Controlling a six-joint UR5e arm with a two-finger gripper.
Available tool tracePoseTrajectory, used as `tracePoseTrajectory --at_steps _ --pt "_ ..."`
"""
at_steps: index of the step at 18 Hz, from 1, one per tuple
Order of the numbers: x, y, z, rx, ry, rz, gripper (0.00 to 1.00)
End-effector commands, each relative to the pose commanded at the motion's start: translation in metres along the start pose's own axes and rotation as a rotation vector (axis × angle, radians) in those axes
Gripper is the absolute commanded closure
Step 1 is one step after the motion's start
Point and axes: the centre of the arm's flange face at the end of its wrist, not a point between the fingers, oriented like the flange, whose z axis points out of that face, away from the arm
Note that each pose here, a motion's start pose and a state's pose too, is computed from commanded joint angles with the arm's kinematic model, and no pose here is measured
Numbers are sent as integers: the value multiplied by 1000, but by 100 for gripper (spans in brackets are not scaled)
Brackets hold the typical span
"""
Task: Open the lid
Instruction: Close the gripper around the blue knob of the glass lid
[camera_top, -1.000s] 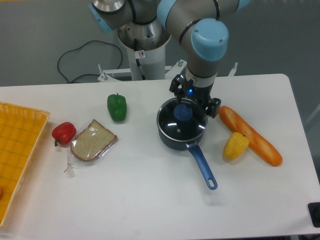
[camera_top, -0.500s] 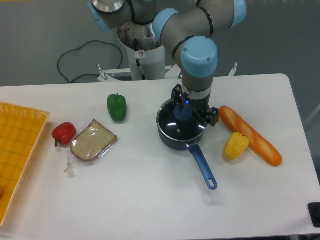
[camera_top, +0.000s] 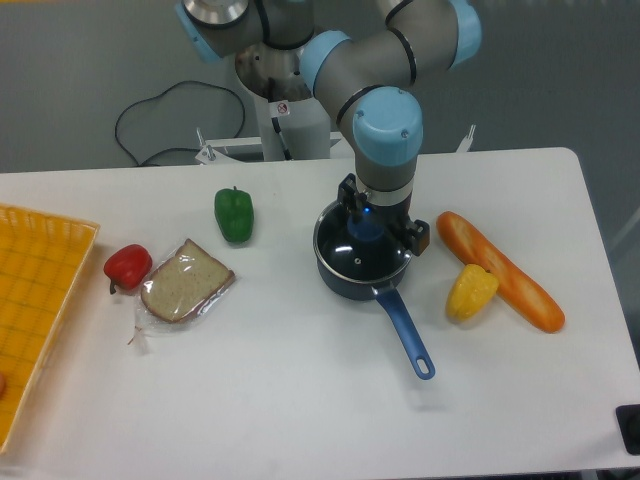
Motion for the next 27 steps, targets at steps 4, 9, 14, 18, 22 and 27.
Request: tracePoseTrajectory --at_steps 4,9,14,18,22,27 --pt "6 2 8 -5 18 1 0" --pt "10 4 8 -6 19 1 0" --pt "13 4 6 -5 18 4 0" --pt "19 5 10 -8 26 5 0" --pt "24 4 8 -6 23 11 0" --pt "27 1 9 -7 24 19 0"
